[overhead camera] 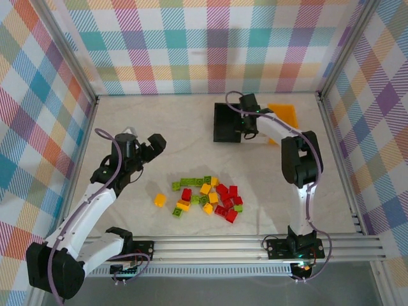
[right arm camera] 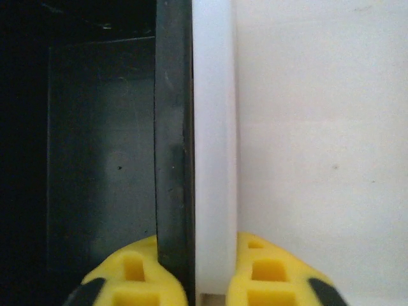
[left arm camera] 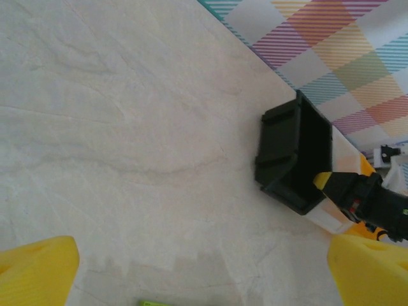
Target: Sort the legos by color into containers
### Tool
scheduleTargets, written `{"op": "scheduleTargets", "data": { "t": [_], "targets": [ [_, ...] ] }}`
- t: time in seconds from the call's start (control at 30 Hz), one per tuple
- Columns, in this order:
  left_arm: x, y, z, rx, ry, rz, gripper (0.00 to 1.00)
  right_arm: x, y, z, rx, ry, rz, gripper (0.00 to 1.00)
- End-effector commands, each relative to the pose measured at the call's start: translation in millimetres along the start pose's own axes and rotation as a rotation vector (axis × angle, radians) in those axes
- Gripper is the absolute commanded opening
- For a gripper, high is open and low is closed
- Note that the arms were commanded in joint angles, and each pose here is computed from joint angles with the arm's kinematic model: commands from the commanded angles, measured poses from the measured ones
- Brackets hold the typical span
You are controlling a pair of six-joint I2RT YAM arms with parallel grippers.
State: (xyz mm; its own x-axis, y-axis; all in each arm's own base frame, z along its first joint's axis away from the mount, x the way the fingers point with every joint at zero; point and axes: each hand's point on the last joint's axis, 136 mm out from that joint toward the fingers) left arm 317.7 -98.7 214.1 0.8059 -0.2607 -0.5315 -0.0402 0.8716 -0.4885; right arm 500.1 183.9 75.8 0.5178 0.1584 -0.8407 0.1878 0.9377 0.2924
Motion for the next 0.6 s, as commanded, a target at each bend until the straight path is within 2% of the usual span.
{"op": "scheduleTargets", "data": {
  "t": [0.0, 0.37, 0.57],
  "targets": [
    [-11, 6, -12, 0.019, 0.019, 0.019, 1.0, -6, 47, -40, 0.02, 0.057, 0.053, 0.0],
    [-28, 22, -24, 0.027, 0.011, 0.056, 1.0, -20, 116, -122, -0.04, 0.061, -0.018, 0.0],
    [-31, 25, -27, 0.031, 0.007, 0.058, 1.0, -23, 133, -138, -0.034, 0.054, -0.031, 0.0]
  ]
}}
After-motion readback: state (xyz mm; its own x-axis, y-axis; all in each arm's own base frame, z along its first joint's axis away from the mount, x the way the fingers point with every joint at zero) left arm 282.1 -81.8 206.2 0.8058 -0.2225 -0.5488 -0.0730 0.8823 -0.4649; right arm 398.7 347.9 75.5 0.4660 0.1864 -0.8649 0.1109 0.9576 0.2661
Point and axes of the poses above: each hand's point on the last joint's axis, 136 mm out from that joint toward the fingers, its own x axis out along the fingers, its own y axis along the line the jaws close on, z = x × y, and after that the axes turned 13 degrees about x, right-handed
